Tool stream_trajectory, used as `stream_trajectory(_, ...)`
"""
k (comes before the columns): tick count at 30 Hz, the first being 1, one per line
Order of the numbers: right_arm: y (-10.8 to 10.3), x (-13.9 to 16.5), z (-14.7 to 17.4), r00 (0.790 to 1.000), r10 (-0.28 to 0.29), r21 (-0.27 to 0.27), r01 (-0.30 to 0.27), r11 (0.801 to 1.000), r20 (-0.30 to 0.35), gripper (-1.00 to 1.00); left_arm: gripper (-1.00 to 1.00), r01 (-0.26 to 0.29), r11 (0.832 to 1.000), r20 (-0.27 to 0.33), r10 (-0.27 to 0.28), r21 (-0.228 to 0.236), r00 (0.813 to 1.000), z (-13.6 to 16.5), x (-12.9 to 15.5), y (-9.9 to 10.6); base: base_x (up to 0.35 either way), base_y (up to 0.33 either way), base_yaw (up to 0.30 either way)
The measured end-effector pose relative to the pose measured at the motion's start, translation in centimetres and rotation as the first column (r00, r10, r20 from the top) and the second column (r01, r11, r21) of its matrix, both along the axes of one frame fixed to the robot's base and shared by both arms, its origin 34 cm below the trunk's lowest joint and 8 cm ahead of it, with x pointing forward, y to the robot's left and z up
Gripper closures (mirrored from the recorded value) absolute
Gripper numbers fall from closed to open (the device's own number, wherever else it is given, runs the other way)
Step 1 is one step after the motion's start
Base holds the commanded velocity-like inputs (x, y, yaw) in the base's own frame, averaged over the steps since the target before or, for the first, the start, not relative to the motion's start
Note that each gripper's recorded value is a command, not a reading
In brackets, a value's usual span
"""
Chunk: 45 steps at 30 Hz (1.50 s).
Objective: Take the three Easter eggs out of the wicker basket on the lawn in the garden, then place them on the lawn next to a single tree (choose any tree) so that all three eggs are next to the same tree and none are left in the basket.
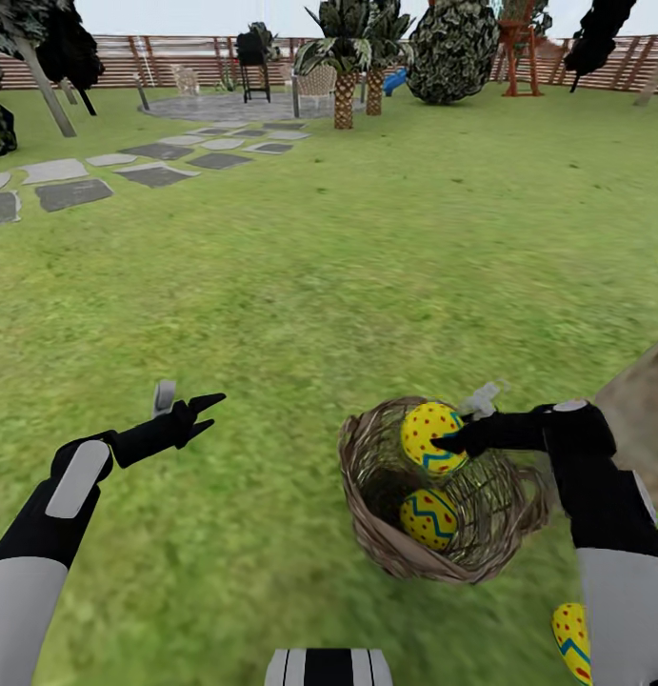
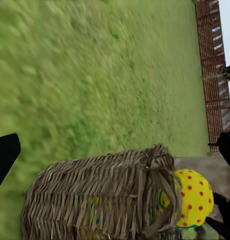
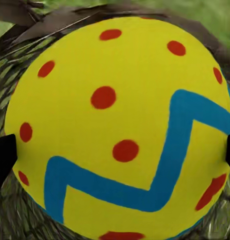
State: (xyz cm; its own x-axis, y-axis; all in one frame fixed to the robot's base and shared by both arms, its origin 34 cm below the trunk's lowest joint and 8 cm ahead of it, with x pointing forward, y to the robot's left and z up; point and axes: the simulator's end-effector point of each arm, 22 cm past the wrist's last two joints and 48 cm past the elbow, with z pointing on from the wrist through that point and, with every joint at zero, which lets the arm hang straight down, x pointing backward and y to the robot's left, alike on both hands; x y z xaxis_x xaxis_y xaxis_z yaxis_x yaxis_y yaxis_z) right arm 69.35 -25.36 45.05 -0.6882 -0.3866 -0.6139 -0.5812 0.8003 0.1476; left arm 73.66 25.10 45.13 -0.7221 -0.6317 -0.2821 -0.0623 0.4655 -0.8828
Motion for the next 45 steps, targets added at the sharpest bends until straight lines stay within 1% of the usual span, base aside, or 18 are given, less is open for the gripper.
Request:
stream_trajectory(2, -2.5, 0.3, 2.7, 0.996, -0.084, 0.079, 0.081, 0.994, 0.033, 1.00, -1.00, 0.000, 1.000, 0.008, 0.000, 0.001, 1.000, 0.6, 0.0, 0.0, -0.013, 0.000, 0.000)
stream_trajectory(4, -5.0, -0.1, 4.9, 0.986, -0.159, 0.182, 0.149, 0.972, 0.042, 1.00, -1.00, 0.000, 1.000, 0.016, 0.000, 0.000, 1.000, 1.1, 0.1, 0.0, -0.221, 0.000, 0.000)
stream_trajectory(6, -4.7, -1.1, 6.5, 0.990, -0.139, 0.268, 0.125, 0.955, 0.035, 1.00, -1.00, 0.000, 1.000, 0.024, 0.000, -0.001, 1.000, 1.6, 0.1, 0.0, -0.321, 0.000, 0.000)
stream_trajectory(8, -4.6, -1.4, 7.3, 0.990, -0.135, 0.292, 0.118, 0.949, 0.039, 1.00, -1.00, 0.001, 1.000, 0.032, 0.000, -0.004, 0.999, 2.2, 0.2, -0.2, -0.338, 0.000, 0.000)
stream_trajectory(10, -6.4, -1.5, 8.2, 0.979, -0.195, 0.325, 0.167, 0.931, 0.053, 1.00, -1.00, 0.001, 1.000, 0.041, -0.001, -0.005, 0.999, 2.7, 0.2, -0.3, -0.202, 0.000, 0.000)
stream_trajectory(11, -7.5, -1.5, 9.0, 0.970, -0.236, 0.354, 0.198, 0.914, 0.066, 1.00, -1.00, 0.001, 1.000, 0.045, 0.000, -0.005, 0.999, 3.0, 0.2, -0.3, -0.070, 0.000, 0.000)
stream_trajectory(12, -7.7, -1.4, 9.8, 0.965, -0.249, 0.385, 0.200, 0.901, 0.082, 1.00, -1.00, 0.001, 1.000, 0.050, 0.000, -0.005, 0.999, 3.3, 0.2, -0.3, -0.036, 0.000, 0.000)
stream_trajectory(14, -6.8, -1.3, 12.0, 0.961, -0.245, 0.475, 0.157, 0.866, 0.127, 1.00, -1.00, 0.001, 1.000, 0.058, -0.001, -0.006, 0.998, 3.9, 0.2, -0.3, -0.011, 0.000, 0.000)
stream_trajectory(16, -6.2, -2.0, 12.8, 0.961, -0.238, 0.527, 0.131, 0.840, 0.140, 1.00, -1.00, 0.001, 1.000, 0.066, -0.001, -0.006, 0.998, 4.4, 0.2, -0.4, -0.003, 0.000, 0.000)
stream_trajectory(20, -5.8, -2.6, 13.8, 0.960, -0.256, 0.580, 0.147, 0.801, 0.110, 1.00, -1.00, 0.000, 1.000, 0.083, 0.001, -0.007, 0.997, 5.6, 0.3, -0.3, -0.200, 0.000, 0.000)
stream_trajectory(23, -5.5, -2.7, 15.4, 0.959, -0.254, 0.617, 0.124, 0.777, 0.128, 1.00, -1.00, -0.001, 1.000, 0.095, 0.002, -0.007, 0.995, 6.4, 0.3, -0.3, -0.337, 0.000, 0.000)
stream_trajectory(31, -5.7, -3.5, 17.2, 0.952, -0.265, 0.644, 0.107, 0.757, 0.152, 1.00, -1.00, 0.000, 1.000, 0.127, 0.001, -0.007, 0.992, 8.6, 0.2, -0.3, -0.345, 0.000, 0.000)
stream_trajectory(34, -6.6, -3.9, 17.6, 0.943, -0.295, 0.657, 0.126, 0.743, 0.153, 1.00, -1.00, -0.001, 1.000, 0.139, 0.002, -0.007, 0.990, 9.4, 0.1, -0.3, -0.281, 0.000, 0.000)
stream_trajectory(36, -6.6, -5.4, 15.8, 0.942, -0.315, 0.661, 0.163, 0.732, 0.116, 1.00, -1.00, -0.001, 1.000, 0.152, 0.003, -0.014, 0.988, 10.2, 0.1, -0.3, -0.052, 0.000, 0.000)
stream_trajectory(39, -10.8, -6.8, 15.5, 0.893, -0.439, 0.683, 0.257, 0.684, 0.103, 1.00, -1.00, 0.004, 1.000, 0.170, 0.000, -0.021, 0.986, 11.3, 0.0, -0.4, -0.009, 0.000, 0.000)
stream_trajectory(41, -14.0, -7.5, 13.2, 0.839, -0.539, 0.630, 0.380, 0.678, 0.073, 1.00, -1.00, 0.009, 1.000, 0.183, -0.004, -0.025, 0.983, 12.1, -0.1, -0.5, -0.001, 0.000, 0.000)
stream_trajectory(43, -16.6, -7.7, 12.2, 0.786, -0.614, 0.580, 0.466, 0.668, 0.076, 1.00, -1.00, 0.010, 1.000, 0.189, -0.005, -0.026, 0.982, 12.7, -0.2, -0.5, 0.000, 0.000, 0.000)
stream_trajectory(45, -20.3, -9.3, 11.8, 0.708, -0.702, 0.574, 0.546, 0.610, 0.072, 1.00, -1.00, 0.012, 1.000, 0.195, -0.006, -0.027, 0.981, 13.1, -0.2, -0.5, 0.000, 0.000, 0.000)
